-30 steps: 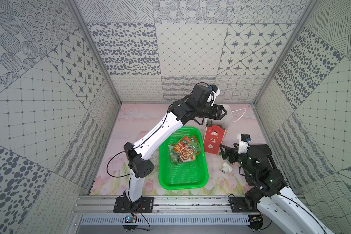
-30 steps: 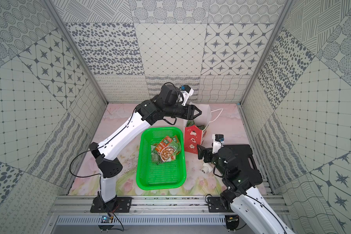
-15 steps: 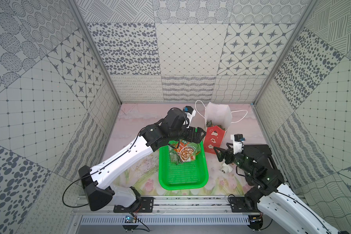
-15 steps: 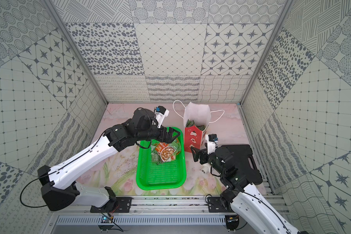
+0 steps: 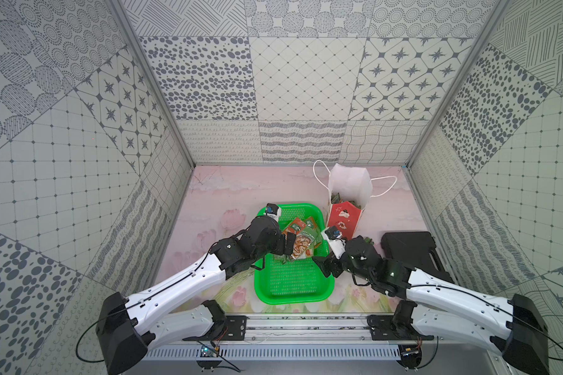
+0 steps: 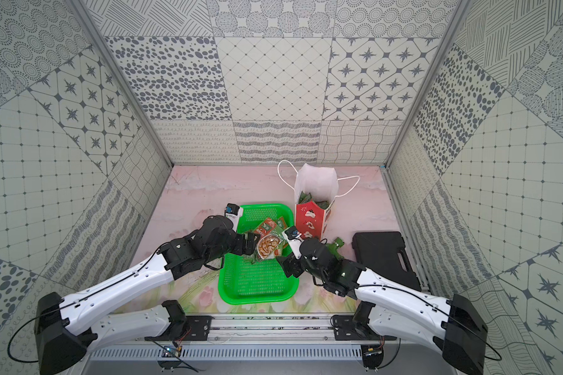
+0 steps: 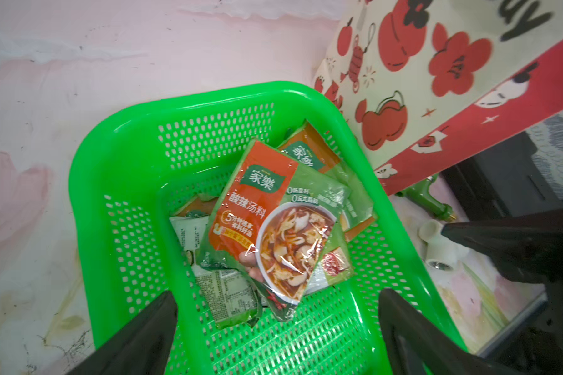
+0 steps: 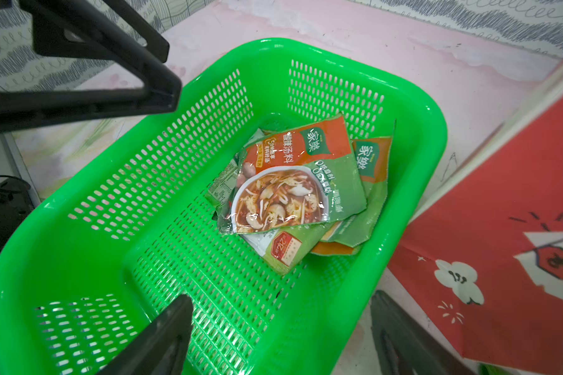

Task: Place the condiment packets inside the bag
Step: Pick up the condiment packet from the storage box.

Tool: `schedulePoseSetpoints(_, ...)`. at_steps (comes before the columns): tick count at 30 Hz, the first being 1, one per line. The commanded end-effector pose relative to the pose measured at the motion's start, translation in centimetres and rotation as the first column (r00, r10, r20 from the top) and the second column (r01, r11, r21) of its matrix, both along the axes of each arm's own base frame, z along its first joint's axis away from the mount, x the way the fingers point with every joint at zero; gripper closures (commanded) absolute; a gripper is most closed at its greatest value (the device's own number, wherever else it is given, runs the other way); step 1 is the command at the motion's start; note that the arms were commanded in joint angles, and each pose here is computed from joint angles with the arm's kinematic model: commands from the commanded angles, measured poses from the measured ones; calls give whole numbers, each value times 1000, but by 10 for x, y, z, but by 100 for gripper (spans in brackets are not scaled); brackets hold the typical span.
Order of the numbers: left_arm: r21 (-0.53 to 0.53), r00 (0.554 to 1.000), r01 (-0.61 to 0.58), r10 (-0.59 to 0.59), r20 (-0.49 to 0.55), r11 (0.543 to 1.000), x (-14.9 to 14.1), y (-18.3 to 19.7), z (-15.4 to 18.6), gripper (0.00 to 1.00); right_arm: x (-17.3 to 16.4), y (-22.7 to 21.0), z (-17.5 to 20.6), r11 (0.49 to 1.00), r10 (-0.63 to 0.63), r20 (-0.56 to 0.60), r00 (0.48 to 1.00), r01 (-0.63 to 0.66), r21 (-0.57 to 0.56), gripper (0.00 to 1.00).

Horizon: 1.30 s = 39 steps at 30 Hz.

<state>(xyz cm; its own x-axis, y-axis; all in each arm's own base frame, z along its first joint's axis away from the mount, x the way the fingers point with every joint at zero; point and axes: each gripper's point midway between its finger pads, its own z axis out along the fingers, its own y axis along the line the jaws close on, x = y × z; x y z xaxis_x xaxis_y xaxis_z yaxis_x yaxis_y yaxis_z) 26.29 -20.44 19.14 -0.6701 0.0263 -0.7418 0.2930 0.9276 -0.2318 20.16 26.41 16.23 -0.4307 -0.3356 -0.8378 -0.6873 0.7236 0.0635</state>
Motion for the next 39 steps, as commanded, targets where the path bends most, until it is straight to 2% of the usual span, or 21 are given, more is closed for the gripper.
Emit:
schedulePoseSetpoints(1,-74,980,-176,182,80,982,29,33,-1,0,13,19,15,999,-23,77,997,25,-25,16)
schedulePoseSetpoints(4,-103,971,-226,232,51,969,33,48,-11,1,17,32,2,994,-33,57,998,39,-98,21)
schedulePoseSetpoints(9,-125,961,-267,273,37,956,32,59,-16,0,25,52,-18,978,-63,4,998,62,-200,36)
schedulePoseSetpoints(13,-141,954,-285,294,53,948,30,66,-12,1,33,67,-32,968,-85,-29,996,76,-237,44)
schedulePoseSetpoints(23,-135,946,-305,316,71,943,27,74,-8,0,45,97,-68,938,-95,-95,991,57,-341,57)
schedulePoseSetpoints(32,-133,945,-308,319,71,942,28,74,-9,1,53,90,-110,870,-153,-102,983,85,-485,60)
schedulePoseSetpoints(37,-133,946,-305,316,70,943,27,74,-9,1,53,92,-111,871,-150,-108,983,79,-486,61)
schedulePoseSetpoints(39,-134,946,-306,317,70,943,28,74,-9,1,51,95,-107,877,-138,-110,984,70,-476,67)
